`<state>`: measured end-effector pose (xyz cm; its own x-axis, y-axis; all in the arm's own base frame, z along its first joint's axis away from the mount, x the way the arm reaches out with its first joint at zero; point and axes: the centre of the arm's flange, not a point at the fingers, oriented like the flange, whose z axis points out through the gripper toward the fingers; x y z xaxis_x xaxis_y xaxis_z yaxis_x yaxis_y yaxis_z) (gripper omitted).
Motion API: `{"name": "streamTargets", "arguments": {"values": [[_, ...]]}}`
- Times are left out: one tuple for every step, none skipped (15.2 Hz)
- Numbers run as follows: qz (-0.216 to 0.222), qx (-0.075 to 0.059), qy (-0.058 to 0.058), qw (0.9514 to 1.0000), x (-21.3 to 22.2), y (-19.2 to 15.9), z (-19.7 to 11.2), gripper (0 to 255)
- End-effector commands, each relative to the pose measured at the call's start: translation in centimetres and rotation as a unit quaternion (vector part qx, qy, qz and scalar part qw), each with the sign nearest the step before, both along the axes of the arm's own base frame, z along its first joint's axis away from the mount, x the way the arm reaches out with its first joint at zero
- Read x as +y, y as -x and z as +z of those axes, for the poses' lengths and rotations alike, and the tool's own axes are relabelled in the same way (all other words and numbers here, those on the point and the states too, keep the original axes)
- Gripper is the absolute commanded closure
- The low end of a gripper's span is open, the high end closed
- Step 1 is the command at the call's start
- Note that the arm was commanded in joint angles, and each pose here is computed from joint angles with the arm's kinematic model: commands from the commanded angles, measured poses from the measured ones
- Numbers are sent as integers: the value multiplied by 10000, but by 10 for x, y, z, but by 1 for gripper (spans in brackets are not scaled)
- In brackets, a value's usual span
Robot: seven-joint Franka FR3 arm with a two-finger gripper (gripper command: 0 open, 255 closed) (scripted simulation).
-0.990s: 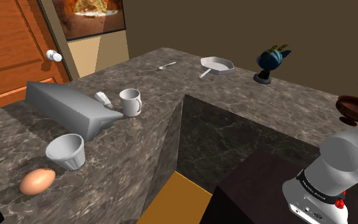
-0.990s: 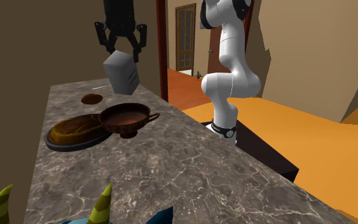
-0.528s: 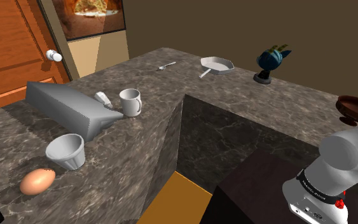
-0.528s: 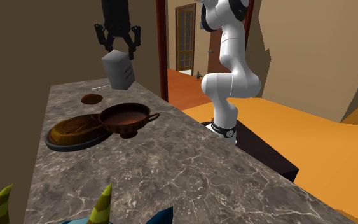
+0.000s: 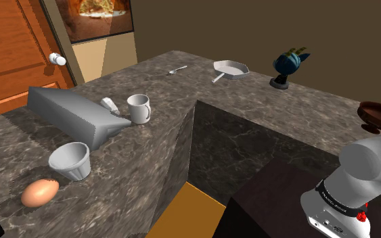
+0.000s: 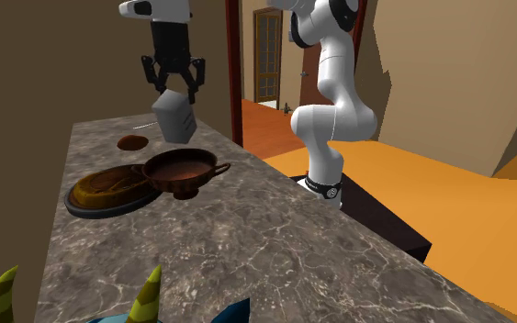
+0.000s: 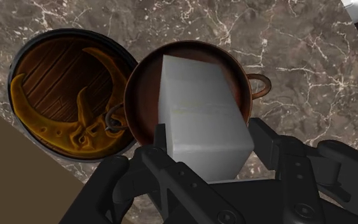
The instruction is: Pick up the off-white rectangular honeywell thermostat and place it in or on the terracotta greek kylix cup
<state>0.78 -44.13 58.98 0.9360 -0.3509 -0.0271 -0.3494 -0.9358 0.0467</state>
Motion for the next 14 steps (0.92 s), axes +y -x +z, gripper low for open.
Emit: {"name": "streamTargets", "arguments": {"values": [[1,-2,4,10000,0,0,-11,255],[1,-2,4,10000,0,0,-16,255],[1,-2,4,10000,0,0,-22,255],[1,-2,4,10000,0,0,-27,255],[1,-2,4,10000,0,0,-32,255],[1,-2,4,10000,0,0,-37,255],[1,-2,4,10000,0,0,-43,255],[1,-2,4,10000,0,0,-48,255],[1,-2,4,10000,0,0,-53,255],[1,-2,4,10000,0,0,-59,255],[1,-2,4,10000,0,0,-60,255],[1,-2,4,10000,0,0,-60,255],[1,-2,4,10000,0,0,-60,255],[1,-2,4,10000,0,0,-60,255]]}}
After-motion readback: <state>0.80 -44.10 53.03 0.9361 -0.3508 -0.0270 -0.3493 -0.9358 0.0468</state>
